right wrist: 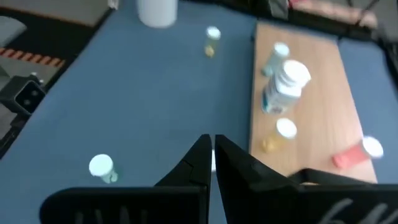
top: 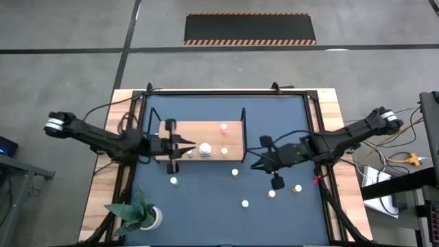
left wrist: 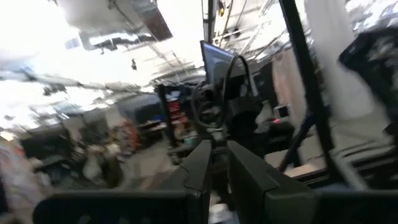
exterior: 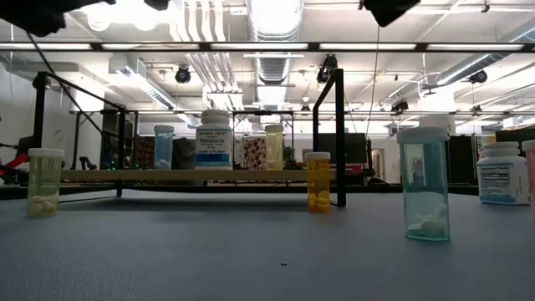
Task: Pick and place medicine bottles onto shelf by color
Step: Put the yellow pill bottle on the shelf
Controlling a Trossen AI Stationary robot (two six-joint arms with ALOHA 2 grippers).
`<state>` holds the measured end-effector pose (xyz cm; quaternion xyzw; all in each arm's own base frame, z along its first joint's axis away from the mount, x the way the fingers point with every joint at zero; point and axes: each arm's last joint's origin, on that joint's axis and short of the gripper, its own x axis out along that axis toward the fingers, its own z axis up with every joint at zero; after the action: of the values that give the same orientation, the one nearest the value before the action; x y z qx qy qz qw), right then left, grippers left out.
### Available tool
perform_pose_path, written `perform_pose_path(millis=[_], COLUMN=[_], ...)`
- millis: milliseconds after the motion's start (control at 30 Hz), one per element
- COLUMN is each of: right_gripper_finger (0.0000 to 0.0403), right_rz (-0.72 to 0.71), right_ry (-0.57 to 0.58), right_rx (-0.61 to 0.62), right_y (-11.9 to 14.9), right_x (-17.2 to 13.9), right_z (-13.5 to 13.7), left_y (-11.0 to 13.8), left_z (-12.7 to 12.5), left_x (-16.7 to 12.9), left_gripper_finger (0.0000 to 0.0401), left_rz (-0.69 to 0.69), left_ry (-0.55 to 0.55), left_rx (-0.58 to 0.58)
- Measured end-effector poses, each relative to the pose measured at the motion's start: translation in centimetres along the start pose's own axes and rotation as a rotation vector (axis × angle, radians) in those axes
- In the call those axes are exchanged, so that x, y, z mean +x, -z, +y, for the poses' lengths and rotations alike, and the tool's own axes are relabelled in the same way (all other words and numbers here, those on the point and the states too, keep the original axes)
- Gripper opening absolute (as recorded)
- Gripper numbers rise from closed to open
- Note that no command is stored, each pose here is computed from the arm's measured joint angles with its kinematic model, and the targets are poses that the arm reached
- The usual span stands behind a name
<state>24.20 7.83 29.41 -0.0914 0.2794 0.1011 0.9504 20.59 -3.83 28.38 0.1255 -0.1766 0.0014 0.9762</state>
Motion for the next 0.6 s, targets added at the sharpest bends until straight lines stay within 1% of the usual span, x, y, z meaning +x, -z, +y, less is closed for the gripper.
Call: perform_pose_path(millis=[100, 233, 300, 333, 400, 433, 500, 600], right_gripper_finger=[0.0012, 0.0012, 0.0012, 0.0012, 0.0012, 0.0012, 0.0012, 0.0012], right_rz=[-0.080, -0.162, -0.178, -0.180, -0.181, -0.179, -0.185, -0.189], right_ry=[0.001, 0.015, 0.018, 0.019, 0.020, 0.020, 0.020, 0.022], right_rx=[-0.053, -0.113, -0.133, -0.140, -0.149, -0.150, -0.150, -0.168], right_y=[1.6, 3.5, 4.3, 4.7, 5.3, 5.5, 5.8, 6.3], right_x=[-0.3, -0.6, -0.8, -0.9, -1.1, -1.3, -1.6, -1.9], right_z=[0.2, 0.2, 0.3, 0.3, 0.3, 0.3, 0.2, 0.2], left_y=[0.6, 0.5, 0.3, 0.1, -0.1, -0.1, -0.2, -0.8], left_z=[-0.9, -2.0, -2.5, -2.7, -3.1, -3.3, -3.5, -3.7], left_x=[1.5, 3.5, 4.4, 4.9, 5.7, 5.9, 6.1, 5.3], left_gripper_finger=[0.0033, 0.0033, 0.0033, 0.0033, 0.0033, 0.0033, 0.0033, 0.0033], left_rz=[0.018, 0.045, 0.108, 0.162, 0.317, 0.419, 0.666, 1.095], left_ry=[0.033, 0.063, 0.052, 0.033, -0.023, -0.062, -0.153, -0.351], left_rx=[-0.121, -0.273, -0.352, -0.396, -0.493, -0.551, -0.707, -0.934])
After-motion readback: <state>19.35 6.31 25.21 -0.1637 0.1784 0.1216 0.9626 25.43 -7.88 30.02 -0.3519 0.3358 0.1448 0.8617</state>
